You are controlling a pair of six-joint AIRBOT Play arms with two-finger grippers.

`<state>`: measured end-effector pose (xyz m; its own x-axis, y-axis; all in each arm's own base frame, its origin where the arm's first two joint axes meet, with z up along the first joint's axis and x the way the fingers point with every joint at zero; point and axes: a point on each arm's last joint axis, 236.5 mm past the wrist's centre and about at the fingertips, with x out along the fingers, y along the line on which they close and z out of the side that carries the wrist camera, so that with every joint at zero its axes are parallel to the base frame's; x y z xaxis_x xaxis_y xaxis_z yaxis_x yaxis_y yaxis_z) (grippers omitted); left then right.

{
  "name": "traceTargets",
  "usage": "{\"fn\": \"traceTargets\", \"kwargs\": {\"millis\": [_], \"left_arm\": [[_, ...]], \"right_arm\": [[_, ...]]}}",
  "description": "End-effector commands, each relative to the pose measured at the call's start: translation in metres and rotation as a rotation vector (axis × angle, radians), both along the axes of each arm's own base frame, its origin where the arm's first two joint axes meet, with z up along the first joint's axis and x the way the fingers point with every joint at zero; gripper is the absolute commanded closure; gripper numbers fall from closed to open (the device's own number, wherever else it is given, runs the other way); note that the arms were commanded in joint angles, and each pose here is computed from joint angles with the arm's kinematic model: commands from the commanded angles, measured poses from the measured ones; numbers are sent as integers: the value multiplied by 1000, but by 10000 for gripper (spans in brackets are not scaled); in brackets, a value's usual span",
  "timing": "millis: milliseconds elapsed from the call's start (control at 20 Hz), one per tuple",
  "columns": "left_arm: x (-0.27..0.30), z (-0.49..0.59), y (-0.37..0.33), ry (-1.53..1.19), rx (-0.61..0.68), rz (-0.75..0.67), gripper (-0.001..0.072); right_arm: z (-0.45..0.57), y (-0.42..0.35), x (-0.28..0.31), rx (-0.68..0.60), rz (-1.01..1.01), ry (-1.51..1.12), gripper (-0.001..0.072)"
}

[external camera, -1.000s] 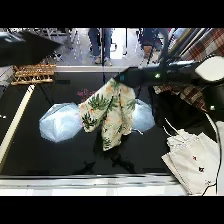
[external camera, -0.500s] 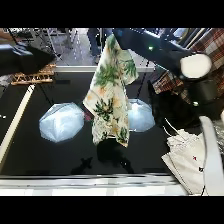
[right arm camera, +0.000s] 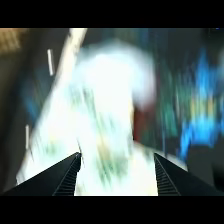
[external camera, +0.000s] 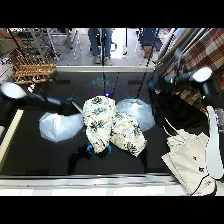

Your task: Fold the clothes and pants, and hang the long-sleeved shirts on hangers.

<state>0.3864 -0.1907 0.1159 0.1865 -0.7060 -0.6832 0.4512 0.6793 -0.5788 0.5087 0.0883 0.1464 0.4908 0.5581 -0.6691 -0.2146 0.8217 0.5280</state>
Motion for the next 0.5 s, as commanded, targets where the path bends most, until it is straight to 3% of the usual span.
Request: {"fn": "traceTargets", "kwargs": {"millis": [0,150,200,250,350,450], "left_arm": [[-41,-90,-17,275,33,-53,333],[-72,-138,-6,359,236,-98,332],[-79,-149,1,379,307,-93,284],[-80,-155,2,382,334,-79,186],[-62,-160,-6,338,305,5,94],[-37,-163,-11,301,264,111,70]], "right_arm": [[-81,5,-103,-16,247,353,198],[-141,22,-148,-87,314,488,185],[-156,27,-158,-100,322,517,185],[-168,35,-164,-102,329,531,161],[-181,56,-167,-99,355,503,124],[-175,88,-165,-61,417,433,123]]}}
